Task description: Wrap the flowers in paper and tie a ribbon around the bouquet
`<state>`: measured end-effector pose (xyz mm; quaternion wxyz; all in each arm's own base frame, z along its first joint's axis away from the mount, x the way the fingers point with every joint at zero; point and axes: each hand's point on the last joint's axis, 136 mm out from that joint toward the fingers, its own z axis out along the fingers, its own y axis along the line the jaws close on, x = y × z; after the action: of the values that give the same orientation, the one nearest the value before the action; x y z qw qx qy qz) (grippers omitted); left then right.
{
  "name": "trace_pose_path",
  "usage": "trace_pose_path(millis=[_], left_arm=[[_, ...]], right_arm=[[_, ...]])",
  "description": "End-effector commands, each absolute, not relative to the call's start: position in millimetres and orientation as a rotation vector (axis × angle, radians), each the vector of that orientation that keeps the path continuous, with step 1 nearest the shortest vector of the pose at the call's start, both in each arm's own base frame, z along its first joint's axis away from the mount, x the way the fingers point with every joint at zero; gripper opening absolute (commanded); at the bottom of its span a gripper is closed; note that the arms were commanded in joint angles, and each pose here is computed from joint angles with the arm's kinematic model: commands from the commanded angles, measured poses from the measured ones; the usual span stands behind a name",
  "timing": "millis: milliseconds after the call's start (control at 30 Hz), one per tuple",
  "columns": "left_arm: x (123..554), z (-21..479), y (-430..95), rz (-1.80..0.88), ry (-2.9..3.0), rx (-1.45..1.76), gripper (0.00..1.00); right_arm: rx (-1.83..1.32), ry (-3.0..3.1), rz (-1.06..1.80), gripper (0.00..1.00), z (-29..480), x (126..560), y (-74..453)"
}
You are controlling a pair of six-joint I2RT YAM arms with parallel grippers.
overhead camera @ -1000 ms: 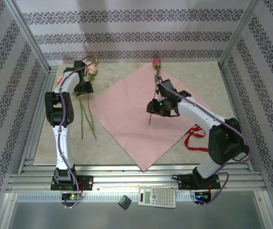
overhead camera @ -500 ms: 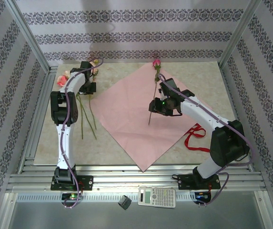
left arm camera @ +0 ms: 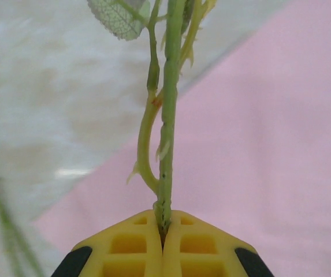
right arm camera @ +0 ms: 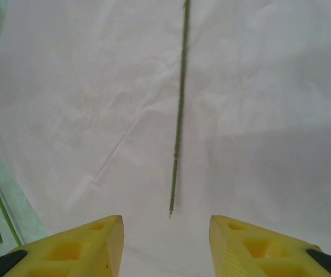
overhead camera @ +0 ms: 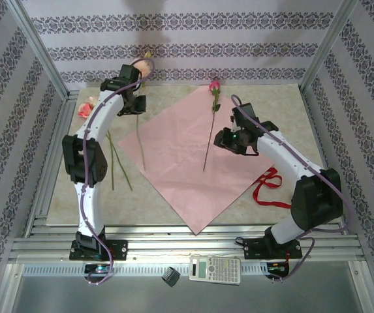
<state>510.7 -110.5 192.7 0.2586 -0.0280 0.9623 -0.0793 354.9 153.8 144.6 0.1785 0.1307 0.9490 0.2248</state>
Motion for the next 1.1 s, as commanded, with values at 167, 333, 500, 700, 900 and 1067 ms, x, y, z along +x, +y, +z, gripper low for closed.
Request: trace_pose_path(millis=[167, 333, 500, 700, 900, 1067], left_arm=[[549, 201, -283, -0.938, 2.395, 0.105, 0.00], [571, 155, -332, -1.007, 2.399, 0.141, 0.00], [573, 108, -356, -1.022, 2.457, 0.137, 0.00], [562, 87, -356, -0.987, 2.540, 0.103, 0.42], [544, 158, -306, -0.745, 2.563, 0.074, 0.56], [515, 177, -203, -0.440, 2.698, -0.084, 0.56]], right_arm=[[0.485, 2.616, 0.662, 0.44, 160, 345, 119], [0.529, 2.586, 0.677, 0.44, 166, 332, 101], [0.558, 2.565, 0.690, 0.45, 169, 322, 91], [0.558, 2.581, 0.707, 0.46, 165, 318, 93], [0.536, 2.585, 0.694, 0.47, 161, 320, 98], [0.411, 2.598, 0.645, 0.47, 164, 325, 115]])
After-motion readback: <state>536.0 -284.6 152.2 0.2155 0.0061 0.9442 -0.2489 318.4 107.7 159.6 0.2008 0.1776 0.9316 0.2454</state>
